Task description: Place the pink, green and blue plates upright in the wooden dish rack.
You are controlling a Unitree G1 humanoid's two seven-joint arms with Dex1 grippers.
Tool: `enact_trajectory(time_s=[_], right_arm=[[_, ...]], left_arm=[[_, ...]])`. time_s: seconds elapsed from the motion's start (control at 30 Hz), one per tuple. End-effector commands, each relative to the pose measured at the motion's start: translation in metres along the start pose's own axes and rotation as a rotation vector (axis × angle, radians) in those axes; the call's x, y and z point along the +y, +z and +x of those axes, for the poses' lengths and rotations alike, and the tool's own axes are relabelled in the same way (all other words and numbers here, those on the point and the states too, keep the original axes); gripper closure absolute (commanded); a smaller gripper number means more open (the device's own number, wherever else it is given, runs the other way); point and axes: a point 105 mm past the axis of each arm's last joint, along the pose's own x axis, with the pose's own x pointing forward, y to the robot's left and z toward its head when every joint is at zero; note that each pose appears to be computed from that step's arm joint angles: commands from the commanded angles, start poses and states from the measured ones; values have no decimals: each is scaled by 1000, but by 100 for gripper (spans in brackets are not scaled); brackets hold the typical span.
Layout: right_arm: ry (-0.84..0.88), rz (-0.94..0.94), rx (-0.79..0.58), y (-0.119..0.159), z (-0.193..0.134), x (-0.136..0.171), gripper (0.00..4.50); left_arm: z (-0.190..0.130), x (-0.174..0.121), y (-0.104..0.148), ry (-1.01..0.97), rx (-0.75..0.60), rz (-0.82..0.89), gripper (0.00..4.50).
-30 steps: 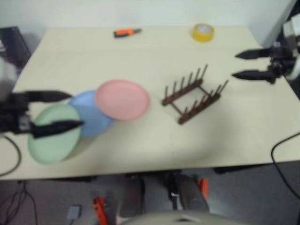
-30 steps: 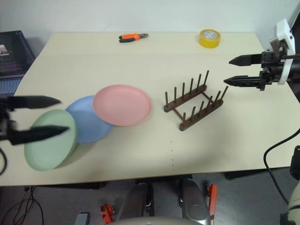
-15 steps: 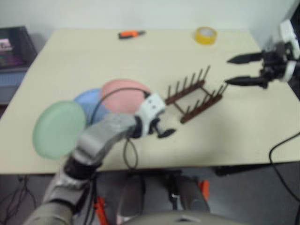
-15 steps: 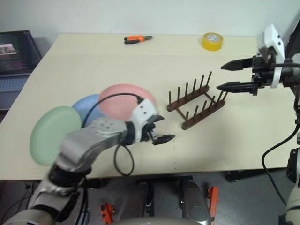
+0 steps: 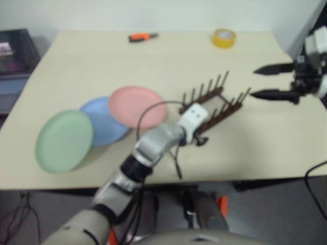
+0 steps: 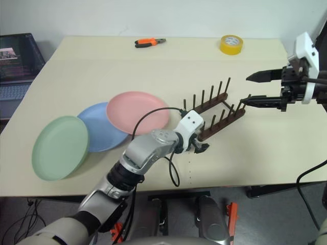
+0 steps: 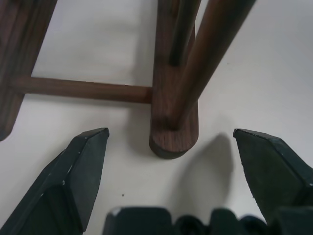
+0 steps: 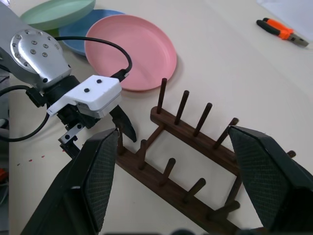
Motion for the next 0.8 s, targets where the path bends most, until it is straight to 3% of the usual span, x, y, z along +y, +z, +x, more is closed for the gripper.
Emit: enact_trajectory(time_s=[0.03, 0.07, 0.17, 0.43, 0.63, 0.8], right_arm=[[-19, -39, -27, 12, -7, 2, 62], [-20, -38, -29, 13, -6, 3, 62], [-19, -37, -31, 12, -5, 4, 62], [-26, -37, -40, 12, -3, 5, 62], [-30, -36, -39, 10, -4, 9, 62], [-49, -23, -36, 7, -7, 14, 62]], left_arm=[[5, 1, 10, 34, -21, 31, 1], [7, 1, 10, 38, -22, 31, 1], [12, 2, 9, 40, -26, 30, 62], [3, 12, 19, -63, -68, 97, 340], [-17, 17, 38, -270, -121, 283, 349], [-22, 15, 38, -432, -134, 439, 349]])
